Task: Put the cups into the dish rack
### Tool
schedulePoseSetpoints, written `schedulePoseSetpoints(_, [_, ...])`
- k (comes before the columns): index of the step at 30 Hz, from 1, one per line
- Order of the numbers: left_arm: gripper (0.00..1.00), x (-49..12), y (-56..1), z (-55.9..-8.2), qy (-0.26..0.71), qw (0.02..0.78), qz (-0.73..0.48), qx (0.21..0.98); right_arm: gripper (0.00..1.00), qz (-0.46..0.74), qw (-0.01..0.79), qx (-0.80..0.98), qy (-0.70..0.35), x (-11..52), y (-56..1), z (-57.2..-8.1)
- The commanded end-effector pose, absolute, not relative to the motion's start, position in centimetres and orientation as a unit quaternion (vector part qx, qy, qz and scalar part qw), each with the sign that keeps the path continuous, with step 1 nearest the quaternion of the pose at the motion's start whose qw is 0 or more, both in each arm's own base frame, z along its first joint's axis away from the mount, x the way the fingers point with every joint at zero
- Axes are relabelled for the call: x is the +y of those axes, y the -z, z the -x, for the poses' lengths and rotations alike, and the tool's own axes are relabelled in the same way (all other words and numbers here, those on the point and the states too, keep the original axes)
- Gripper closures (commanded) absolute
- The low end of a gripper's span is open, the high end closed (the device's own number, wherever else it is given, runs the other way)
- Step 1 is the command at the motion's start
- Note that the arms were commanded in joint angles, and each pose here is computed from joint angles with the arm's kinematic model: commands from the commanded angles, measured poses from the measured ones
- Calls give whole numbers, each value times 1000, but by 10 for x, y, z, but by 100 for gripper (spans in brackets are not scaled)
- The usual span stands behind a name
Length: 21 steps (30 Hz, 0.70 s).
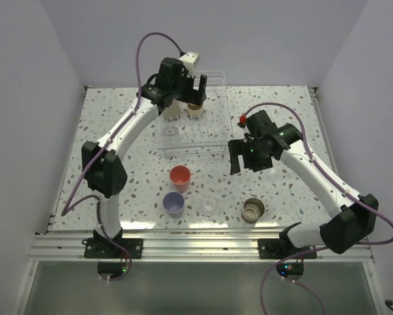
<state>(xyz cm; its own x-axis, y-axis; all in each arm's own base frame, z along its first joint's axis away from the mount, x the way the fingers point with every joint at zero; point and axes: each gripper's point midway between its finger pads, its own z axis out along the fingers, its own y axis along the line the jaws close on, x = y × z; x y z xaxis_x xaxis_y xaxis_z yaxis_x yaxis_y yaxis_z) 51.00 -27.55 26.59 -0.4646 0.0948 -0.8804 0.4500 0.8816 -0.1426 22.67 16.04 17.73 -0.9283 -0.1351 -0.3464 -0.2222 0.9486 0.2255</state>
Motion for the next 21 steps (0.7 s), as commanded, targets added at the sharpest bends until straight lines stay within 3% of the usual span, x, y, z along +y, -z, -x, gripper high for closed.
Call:
schedulePoseSetpoints(1, [2,-292,-278,-446,174,475,-250,826,12,35,231,970,-64,135,-205,-245])
schedulePoseSetpoints(7, [9,-306,-223,-314,194,352,-365,840,6,-75,354,932,23,93,-258,-275])
schedulePoseSetpoints(11, [14,-297,-196,-243,236,310,-385,836,5,-105,406,907,20,86,-276,-286])
schedulePoseSetpoints(15, [28,-304,-184,-207,268,277,-402,831,4,-97,416,904,-14,101,-277,-295])
schedulePoseSetpoints(16, [39,-308,-181,-199,277,265,-412,826,4,-91,409,908,-19,106,-273,-297])
schedulePoseSetpoints(21, [46,-334,-166,-164,307,218,-452,808,4,-73,385,919,-40,120,-264,-299])
